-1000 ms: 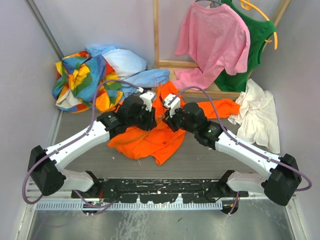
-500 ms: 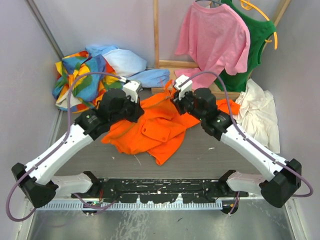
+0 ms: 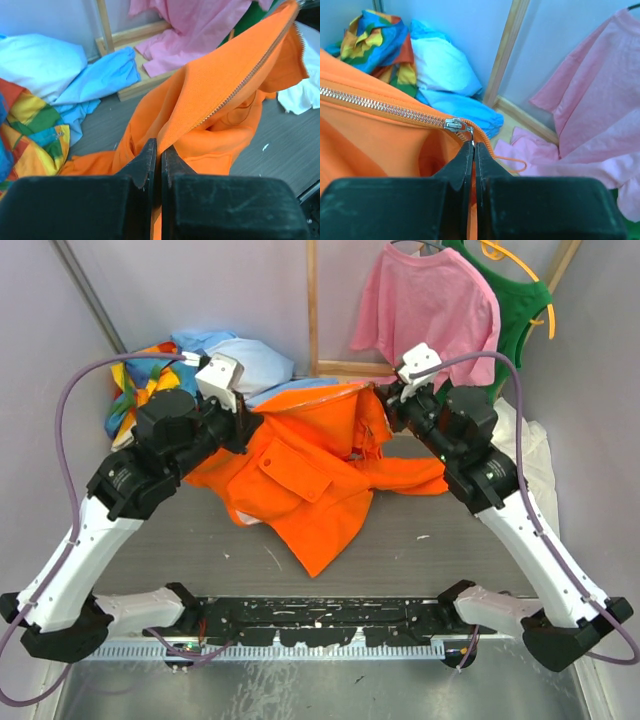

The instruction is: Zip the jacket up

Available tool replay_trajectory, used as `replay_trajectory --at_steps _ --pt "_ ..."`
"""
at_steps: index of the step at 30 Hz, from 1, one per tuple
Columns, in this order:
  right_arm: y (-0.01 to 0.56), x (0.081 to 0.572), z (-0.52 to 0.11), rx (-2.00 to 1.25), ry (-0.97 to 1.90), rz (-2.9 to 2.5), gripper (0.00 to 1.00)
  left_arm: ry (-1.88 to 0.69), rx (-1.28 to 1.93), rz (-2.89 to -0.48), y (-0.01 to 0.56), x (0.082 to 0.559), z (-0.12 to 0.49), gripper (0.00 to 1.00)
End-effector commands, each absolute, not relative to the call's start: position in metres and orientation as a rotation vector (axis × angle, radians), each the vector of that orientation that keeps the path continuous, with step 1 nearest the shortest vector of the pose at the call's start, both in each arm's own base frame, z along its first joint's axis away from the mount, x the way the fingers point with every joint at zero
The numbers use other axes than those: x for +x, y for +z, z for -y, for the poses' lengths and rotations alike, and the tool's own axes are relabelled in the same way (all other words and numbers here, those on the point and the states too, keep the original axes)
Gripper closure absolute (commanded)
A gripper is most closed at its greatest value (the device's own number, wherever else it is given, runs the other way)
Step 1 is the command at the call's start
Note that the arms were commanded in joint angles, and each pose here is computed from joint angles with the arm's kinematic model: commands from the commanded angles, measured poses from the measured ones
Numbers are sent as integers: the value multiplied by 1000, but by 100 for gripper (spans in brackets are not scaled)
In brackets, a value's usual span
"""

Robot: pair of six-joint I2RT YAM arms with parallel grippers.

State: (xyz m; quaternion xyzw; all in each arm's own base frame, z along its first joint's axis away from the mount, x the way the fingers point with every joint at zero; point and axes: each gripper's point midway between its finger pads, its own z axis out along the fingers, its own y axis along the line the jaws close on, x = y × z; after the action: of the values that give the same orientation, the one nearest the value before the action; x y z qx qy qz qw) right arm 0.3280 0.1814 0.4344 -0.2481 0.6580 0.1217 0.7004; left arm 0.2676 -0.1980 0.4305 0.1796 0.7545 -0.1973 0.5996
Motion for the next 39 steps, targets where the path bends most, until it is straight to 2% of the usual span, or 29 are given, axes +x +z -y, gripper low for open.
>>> replay_trajectory --at_steps 1,10,15,21,26,32,35,39 --pt "421 330 -138 -419 136 -1505 100 -335 307 -1760 414 268 163 100" --pt "337 315 -103 -310 76 -1656 99 -233 129 -1987 275 258 136 100" --pt "303 315 -87 -255 58 -1727 99 -238 12 -2013 237 249 123 100" --pt "294 318 -62 -145 44 -1755 99 -228 -73 -2054 203 240 113 100" --pt "283 305 -89 -224 220 -1782 99 -421 -24 -2132 183 225 142 100" --pt "256 278 -93 -187 320 -1794 99 -621 -53 -2115 192 200 153 81" --pt "247 269 -78 -104 277 -1790 96 -696 -66 -2069 201 189 151 57" --pt "247 258 -59 34 240 -1755 83 -725 -92 -2012 215 177 139 34"
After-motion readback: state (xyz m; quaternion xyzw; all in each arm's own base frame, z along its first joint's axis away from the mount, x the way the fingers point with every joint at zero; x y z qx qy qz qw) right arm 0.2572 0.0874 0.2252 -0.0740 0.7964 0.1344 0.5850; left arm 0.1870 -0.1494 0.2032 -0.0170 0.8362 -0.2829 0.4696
